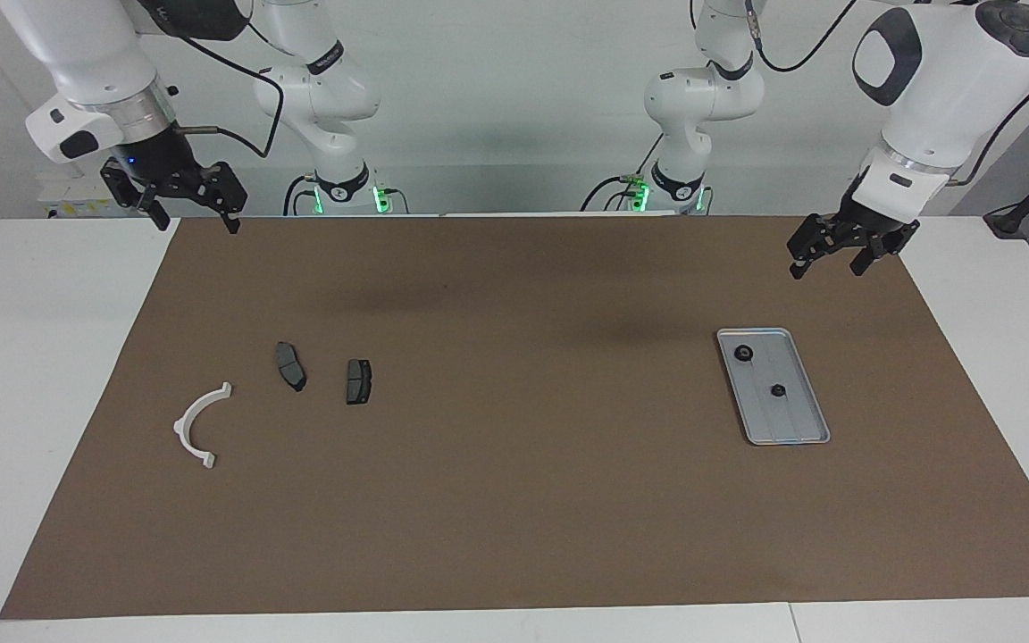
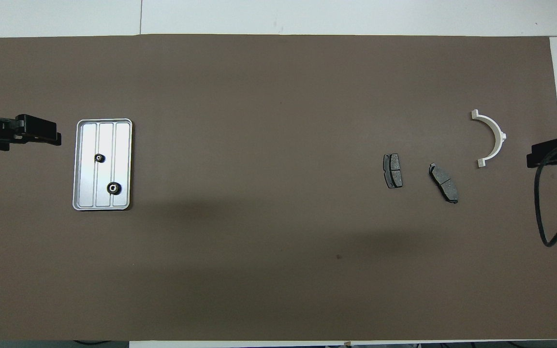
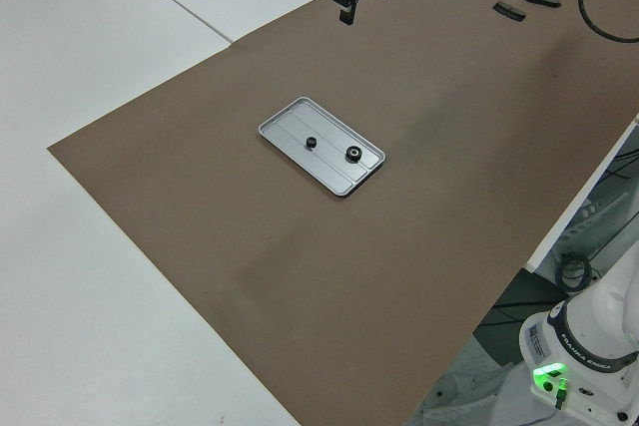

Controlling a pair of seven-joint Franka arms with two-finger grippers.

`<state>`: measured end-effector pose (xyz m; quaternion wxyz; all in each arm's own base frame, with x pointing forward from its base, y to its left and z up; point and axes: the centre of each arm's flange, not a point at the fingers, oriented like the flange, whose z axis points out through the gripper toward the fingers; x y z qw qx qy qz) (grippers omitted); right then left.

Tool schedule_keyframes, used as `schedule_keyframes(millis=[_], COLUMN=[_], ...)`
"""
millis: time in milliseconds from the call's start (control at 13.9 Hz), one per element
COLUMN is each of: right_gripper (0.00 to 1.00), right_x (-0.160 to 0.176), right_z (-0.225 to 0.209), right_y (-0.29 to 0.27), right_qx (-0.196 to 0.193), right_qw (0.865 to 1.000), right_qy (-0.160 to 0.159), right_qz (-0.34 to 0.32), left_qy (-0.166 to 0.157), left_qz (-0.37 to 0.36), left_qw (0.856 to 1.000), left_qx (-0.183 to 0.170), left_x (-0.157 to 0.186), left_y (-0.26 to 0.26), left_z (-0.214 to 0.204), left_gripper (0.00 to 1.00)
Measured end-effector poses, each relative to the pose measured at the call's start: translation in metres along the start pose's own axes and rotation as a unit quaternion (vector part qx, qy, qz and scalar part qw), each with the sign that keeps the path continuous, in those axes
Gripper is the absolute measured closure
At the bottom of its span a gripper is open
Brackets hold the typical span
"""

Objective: Pick bearing gear from pile to tray

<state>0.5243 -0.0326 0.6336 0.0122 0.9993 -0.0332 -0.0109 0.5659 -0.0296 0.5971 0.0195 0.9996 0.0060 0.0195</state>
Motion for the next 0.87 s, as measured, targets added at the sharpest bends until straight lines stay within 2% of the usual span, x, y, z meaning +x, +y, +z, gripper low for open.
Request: schedule_keyframes(millis=[288, 865], right_gripper=[0.0, 0.0], right_x=[0.0, 0.0], right_z=[0.0, 0.004], right_y=[0.006, 0.011], right_qx=[0.0, 0.0], right_qw=[1.0, 1.0], right_qy=[0.0, -0.004], right_qz=[-0.004, -0.01], left_qy=[0.008, 0.011], left_qz=[0.004, 0.009], left_qw=[1.0, 1.0], left_qx=[0.02, 0.02], left_x=[0.001, 0.001], left_y=[-0.002, 0.004], left_z=[-0.008, -0.013], left_gripper=[0.0, 0.0])
